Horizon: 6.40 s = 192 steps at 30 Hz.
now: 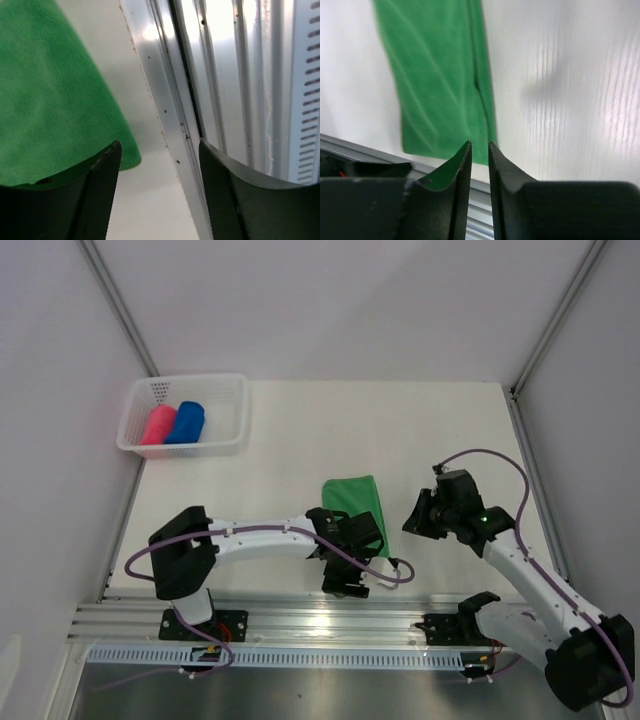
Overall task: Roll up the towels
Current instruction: Roll the towel
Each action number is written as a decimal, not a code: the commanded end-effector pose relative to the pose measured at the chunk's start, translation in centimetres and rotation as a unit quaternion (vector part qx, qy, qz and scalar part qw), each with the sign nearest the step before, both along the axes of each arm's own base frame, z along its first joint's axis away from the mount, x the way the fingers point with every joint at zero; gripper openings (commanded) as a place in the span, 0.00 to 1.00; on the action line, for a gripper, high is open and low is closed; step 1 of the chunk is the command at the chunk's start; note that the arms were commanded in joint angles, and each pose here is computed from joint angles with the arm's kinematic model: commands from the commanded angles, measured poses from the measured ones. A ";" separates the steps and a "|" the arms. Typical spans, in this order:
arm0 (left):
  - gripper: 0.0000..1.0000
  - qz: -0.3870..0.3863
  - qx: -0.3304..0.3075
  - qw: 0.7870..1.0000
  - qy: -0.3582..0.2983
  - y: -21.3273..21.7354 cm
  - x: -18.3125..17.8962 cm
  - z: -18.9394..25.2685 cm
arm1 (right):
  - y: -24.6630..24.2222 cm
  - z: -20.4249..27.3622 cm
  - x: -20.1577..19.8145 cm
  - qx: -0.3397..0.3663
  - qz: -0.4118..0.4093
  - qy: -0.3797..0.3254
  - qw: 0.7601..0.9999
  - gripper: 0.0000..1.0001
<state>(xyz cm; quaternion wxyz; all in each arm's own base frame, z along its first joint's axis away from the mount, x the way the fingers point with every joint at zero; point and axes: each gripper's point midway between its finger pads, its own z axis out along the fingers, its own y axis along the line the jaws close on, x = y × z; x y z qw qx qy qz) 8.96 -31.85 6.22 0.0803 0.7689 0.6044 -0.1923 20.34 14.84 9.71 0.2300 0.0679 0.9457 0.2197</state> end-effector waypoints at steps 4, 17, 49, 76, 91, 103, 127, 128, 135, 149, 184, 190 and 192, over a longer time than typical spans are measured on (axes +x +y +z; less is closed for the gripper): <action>0.65 0.010 -0.014 0.996 -0.089 -2.4 3.6 -3.0 | -1.2 4.6 0.4 -0.001 0.015 -0.083 0.996 0.26; 0.59 0.041 0.045 0.988 -0.144 1.3 5.0 -7.2 | -0.8 6.2 -0.8 0.041 0.027 -0.137 0.989 0.26; 0.01 0.098 -0.155 0.980 0.079 3.9 7.4 2.9 | 9.4 6.7 -2.4 0.011 0.434 -0.451 0.780 0.38; 0.01 0.085 -0.154 0.976 0.129 4.3 7.6 2.0 | 14.0 -0.8 -5.0 -0.099 0.490 -0.365 0.785 0.49; 0.03 0.091 -0.165 0.974 0.128 4.4 8.2 2.7 | 14.4 -3.5 -6.0 -0.123 0.556 -0.314 0.760 0.28; 0.08 0.093 -0.146 0.975 0.137 6.8 7.8 1.8 | 16.4 -2.2 -7.9 -0.027 0.524 -0.228 0.820 0.00; 0.55 0.108 -0.152 0.974 0.131 8.3 6.9 -0.8 | 15.4 -4.5 -7.5 0.048 0.459 -0.211 0.862 0.00; 0.52 0.117 -0.152 0.974 0.120 8.1 7.6 -0.7 | 15.4 -4.4 -7.6 0.048 0.458 -0.210 0.862 0.00; 0.01 0.147 -0.115 0.969 0.161 8.9 6.5 -1.0 | 14.9 -3.9 -8.5 0.060 0.453 -0.197 0.867 0.01; 0.18 0.245 -0.119 0.947 0.171 8.4 8.4 -1.1 | 12.5 -4.6 -8.1 0.088 0.367 -0.120 0.918 0.00; 0.42 0.100 -0.132 0.986 -0.022 5.5 7.9 0.6 | 12.0 -7.3 -3.9 0.075 0.353 -0.001 0.933 0.05; 0.43 0.119 -0.109 0.986 -0.048 5.1 10.0 -0.6 | 12.2 -7.2 -3.6 0.076 0.356 -0.009 0.931 0.11; 0.43 0.129 -0.107 0.985 -0.037 4.8 10.1 -0.8 | 12.1 -7.2 -3.5 0.070 0.358 -0.011 0.931 0.13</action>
